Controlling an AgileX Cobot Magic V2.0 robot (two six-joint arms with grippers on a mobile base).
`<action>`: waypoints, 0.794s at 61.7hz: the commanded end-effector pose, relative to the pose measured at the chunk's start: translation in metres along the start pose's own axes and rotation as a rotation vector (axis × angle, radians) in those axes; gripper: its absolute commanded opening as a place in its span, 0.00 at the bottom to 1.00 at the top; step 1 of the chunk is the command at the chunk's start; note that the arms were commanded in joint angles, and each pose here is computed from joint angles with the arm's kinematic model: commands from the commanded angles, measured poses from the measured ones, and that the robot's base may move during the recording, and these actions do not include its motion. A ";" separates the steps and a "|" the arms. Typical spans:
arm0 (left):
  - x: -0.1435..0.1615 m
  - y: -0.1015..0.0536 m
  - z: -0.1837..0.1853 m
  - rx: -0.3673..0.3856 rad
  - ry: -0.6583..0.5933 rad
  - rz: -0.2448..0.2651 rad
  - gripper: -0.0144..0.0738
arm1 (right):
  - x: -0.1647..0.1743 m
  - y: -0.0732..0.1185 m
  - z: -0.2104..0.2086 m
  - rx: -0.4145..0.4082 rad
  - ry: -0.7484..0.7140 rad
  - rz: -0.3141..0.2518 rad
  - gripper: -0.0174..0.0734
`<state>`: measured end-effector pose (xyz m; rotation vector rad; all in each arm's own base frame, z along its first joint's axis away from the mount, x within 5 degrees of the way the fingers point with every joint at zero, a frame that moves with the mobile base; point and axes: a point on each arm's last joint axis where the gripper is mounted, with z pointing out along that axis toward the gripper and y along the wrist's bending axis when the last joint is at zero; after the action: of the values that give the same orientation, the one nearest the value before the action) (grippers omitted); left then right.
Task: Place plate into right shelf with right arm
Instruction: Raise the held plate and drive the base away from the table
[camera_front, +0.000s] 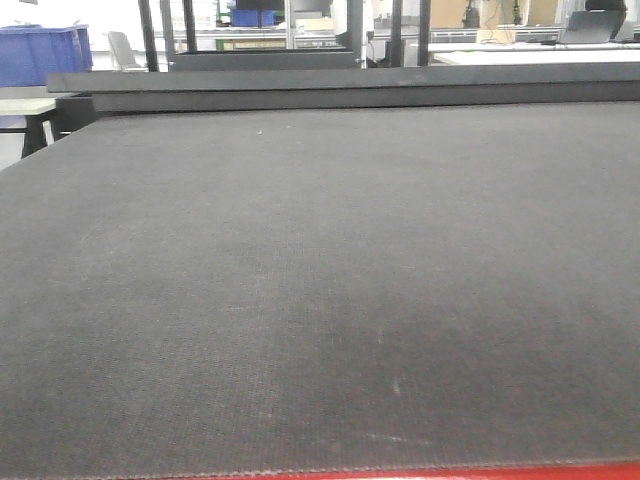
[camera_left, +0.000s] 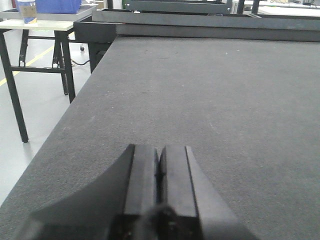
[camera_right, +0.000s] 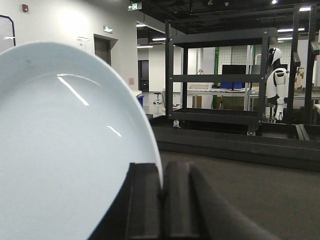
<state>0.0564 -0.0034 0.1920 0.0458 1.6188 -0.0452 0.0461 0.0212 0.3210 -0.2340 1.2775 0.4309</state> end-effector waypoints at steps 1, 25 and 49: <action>-0.005 0.000 0.000 -0.004 -0.084 -0.009 0.11 | -0.019 -0.002 0.000 0.025 -0.122 0.008 0.25; -0.005 0.000 0.000 -0.004 -0.084 -0.009 0.11 | -0.019 -0.002 0.000 0.025 -0.122 0.008 0.25; -0.005 0.000 0.000 -0.004 -0.084 -0.009 0.11 | -0.019 -0.002 0.000 0.025 -0.122 0.008 0.25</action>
<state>0.0564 -0.0034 0.1920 0.0458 1.6188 -0.0452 0.0460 0.0209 0.3219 -0.2314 1.2712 0.4306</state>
